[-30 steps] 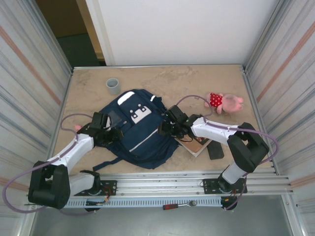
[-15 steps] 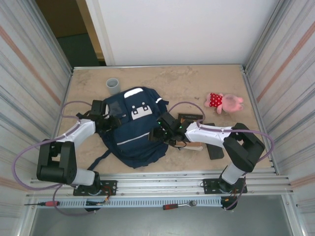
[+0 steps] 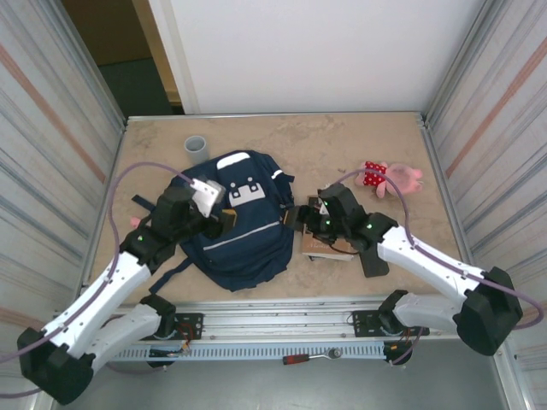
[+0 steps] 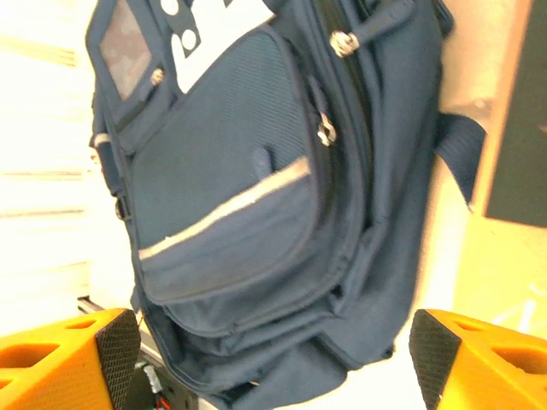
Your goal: Pack books, pencil case, and school supplies into a backpack
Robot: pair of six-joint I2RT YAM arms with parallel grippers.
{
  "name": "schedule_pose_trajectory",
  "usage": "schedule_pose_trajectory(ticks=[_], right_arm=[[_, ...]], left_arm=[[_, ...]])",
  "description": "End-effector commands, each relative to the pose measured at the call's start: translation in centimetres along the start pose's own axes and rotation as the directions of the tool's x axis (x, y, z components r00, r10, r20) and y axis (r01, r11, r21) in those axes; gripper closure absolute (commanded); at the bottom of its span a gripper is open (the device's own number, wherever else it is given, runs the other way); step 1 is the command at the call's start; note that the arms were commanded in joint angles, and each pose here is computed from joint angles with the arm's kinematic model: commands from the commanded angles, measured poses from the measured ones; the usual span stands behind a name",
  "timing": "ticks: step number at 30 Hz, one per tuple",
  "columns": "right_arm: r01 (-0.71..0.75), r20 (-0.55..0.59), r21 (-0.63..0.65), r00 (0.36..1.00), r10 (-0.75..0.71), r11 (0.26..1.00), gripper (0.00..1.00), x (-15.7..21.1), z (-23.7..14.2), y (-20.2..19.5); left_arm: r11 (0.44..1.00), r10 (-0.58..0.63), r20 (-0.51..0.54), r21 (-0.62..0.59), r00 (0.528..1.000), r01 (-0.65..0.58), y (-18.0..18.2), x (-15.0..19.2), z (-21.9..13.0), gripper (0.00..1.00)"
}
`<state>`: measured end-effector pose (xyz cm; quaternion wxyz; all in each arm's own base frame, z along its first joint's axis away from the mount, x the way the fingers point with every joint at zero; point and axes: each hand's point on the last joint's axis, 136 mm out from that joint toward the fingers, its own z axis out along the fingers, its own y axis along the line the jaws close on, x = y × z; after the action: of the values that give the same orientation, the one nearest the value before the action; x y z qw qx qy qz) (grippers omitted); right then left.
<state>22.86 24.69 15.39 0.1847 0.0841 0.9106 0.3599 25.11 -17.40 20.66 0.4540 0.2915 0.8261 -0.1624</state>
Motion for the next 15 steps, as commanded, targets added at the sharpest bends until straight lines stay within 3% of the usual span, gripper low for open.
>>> schedule_pose_trajectory(ticks=[1, 4, 6, 9, 15], right_arm=[[-0.076, -0.053, -0.021, 0.996, 0.074, 0.997, 0.17, 1.0, 0.6, -1.5], [-0.09, -0.079, -0.089, 0.993, 0.084, 0.992, 0.17, 1.1, 1.3, -0.8], [-0.095, -0.104, -0.1, 0.991, 0.085, 0.99, 0.17, 1.6, 1.9, -0.6], [-0.118, -0.134, -0.082, 0.985, 0.107, 0.99, 0.18, 2.5, 3.2, -0.9], [-0.157, -0.159, -0.074, 0.977, 0.144, 0.985, 0.18, 3.2, 4.6, -1.4]], left_arm=[[0.931, 0.318, -0.023, 0.198, 0.948, -0.307, -3.9, 3.1, 1.1, 0.37], [0.84, 0.466, -0.068, 0.347, 0.882, -0.417, -6.9, 5.8, 2.6, 0.37], [0.804, 0.537, -0.117, 0.372, 0.836, -0.464, -7.6, 7.1, 4.0, 0.35], [0.8, 0.565, -0.191, 0.366, 0.803, -0.476, -7.2, 8.0, 6.1, 0.29], [0.824, 0.556, -0.228, 0.273, 0.799, -0.496, -5.8, 7.1, 9.3, 0.22]])
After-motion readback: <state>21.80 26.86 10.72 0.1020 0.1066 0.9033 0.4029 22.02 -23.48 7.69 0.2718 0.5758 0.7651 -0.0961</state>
